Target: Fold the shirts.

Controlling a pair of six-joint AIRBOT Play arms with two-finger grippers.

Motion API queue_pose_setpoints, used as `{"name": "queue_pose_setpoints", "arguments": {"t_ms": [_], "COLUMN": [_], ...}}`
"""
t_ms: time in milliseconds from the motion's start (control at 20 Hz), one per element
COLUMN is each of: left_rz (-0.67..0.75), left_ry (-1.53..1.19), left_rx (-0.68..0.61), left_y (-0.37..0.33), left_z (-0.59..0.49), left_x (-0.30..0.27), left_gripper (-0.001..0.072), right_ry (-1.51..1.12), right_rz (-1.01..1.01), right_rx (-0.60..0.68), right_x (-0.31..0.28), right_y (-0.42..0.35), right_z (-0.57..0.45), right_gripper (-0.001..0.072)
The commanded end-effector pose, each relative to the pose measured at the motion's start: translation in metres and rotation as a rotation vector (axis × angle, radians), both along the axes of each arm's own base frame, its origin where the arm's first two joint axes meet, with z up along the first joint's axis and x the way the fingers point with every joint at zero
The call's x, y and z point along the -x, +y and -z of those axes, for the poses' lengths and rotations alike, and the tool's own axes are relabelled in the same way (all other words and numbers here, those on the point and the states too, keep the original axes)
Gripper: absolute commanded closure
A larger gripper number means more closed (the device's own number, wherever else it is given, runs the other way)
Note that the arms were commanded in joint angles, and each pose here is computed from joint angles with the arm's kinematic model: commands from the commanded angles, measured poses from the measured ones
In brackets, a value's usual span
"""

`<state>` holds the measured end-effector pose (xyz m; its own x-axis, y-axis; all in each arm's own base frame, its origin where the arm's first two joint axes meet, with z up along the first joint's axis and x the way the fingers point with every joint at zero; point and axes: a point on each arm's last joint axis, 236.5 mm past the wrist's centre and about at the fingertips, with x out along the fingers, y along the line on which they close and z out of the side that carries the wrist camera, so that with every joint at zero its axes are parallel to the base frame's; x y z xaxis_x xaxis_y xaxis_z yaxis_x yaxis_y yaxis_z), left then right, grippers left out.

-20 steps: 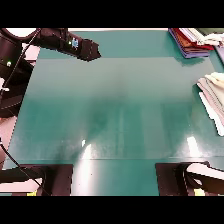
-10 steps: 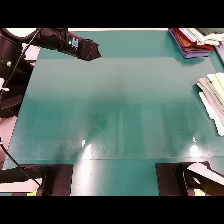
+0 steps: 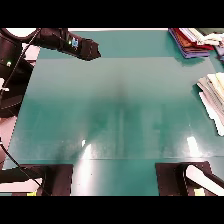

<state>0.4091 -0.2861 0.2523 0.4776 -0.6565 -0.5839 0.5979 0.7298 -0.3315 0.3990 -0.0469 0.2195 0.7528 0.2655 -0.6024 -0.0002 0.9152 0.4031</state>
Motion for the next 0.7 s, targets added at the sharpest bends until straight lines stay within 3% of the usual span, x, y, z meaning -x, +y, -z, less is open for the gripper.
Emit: {"name": "queue_pose_setpoints", "arguments": {"t_ms": [0,50,100,150,200,650], "left_rz": [-0.001,-0.001,-0.001,-0.001,-0.001,-0.001], "left_ry": [-0.001,-0.001,0.0,0.0,0.0,0.0], "left_rx": [0.001,0.001,0.002,0.002,0.002,0.002], "left_y": [0.0,0.0,0.0,0.0,0.0,0.0], "left_z": [0.0,0.0,0.0,0.0,0.0,0.0], "left_x": [-0.001,0.0,0.0,0.0,0.0,0.0], "left_gripper": [0.0682,0.0682,0.0682,0.0682,0.0682,0.0682], "right_ry": [-0.011,-0.012,-0.014,-0.015,-0.018,-0.036], "right_rz": [-0.25,-0.295,-0.34,-0.378,-0.41,-0.501], "right_rx": [0.086,0.128,0.171,0.201,0.221,0.222], "right_x": [-0.003,-0.002,0.0,0.003,0.006,0.017], "right_y": [0.1,0.117,0.133,0.146,0.158,0.195], "right_z": [0.004,0.007,0.01,0.013,0.014,0.013], "right_gripper": [0.0161,0.0165,0.0283,0.0517,0.0691,0.0693]}}
